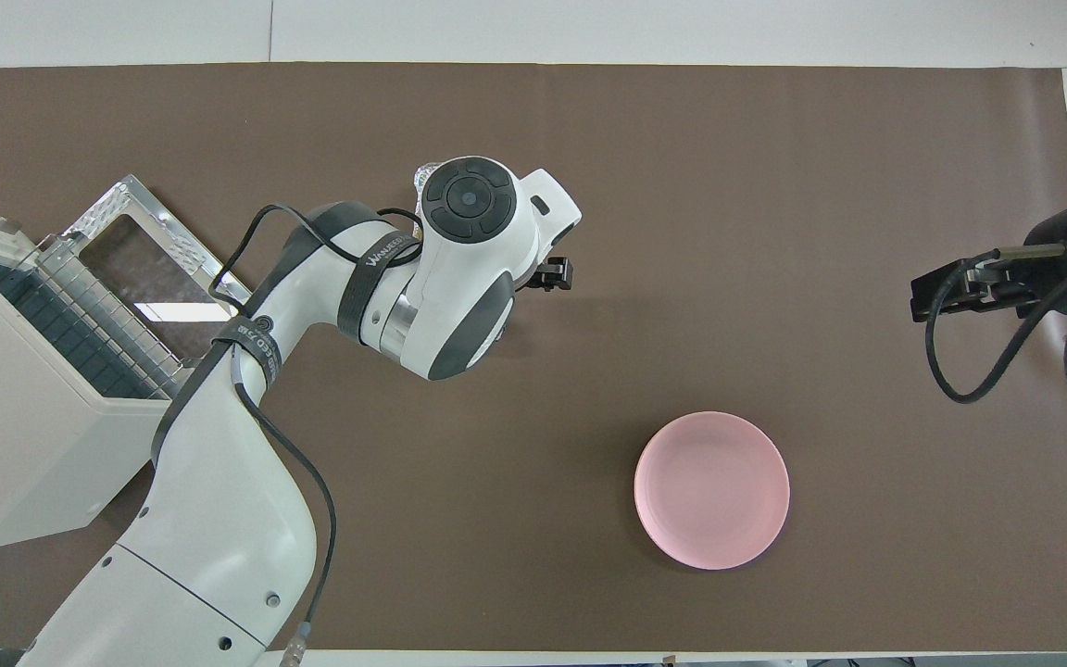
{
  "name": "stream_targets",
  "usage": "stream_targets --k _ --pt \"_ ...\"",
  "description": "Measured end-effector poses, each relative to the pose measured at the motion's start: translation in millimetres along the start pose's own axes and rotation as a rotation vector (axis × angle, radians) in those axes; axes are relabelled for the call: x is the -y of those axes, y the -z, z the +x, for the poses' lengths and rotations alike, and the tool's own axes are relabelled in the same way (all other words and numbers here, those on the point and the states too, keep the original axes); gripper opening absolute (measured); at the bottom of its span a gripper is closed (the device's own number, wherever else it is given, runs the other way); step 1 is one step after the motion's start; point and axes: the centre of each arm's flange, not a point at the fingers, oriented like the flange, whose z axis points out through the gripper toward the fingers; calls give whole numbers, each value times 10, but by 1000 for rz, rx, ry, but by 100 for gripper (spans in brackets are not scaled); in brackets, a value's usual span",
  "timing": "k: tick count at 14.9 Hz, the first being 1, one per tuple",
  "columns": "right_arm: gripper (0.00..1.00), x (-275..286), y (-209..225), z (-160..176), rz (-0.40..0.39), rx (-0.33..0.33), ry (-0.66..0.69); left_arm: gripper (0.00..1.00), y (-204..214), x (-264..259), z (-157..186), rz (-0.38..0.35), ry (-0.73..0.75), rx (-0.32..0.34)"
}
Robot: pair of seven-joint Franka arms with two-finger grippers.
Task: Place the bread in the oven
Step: 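Grasp the foil tray with the left gripper and lift it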
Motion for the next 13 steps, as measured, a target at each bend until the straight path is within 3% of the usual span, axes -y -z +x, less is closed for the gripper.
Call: stream_targets --k 11,12,13 --pt "100 1 19 -11 0 -4 0 99 -253 6 -61 4 69 8" --pt "100 1 19 -11 0 -4 0 94 -260 -5 -67 4 80 9" --pt "100 2 19 -12 0 -4 0 83 -264 -14 -72 4 88 10"
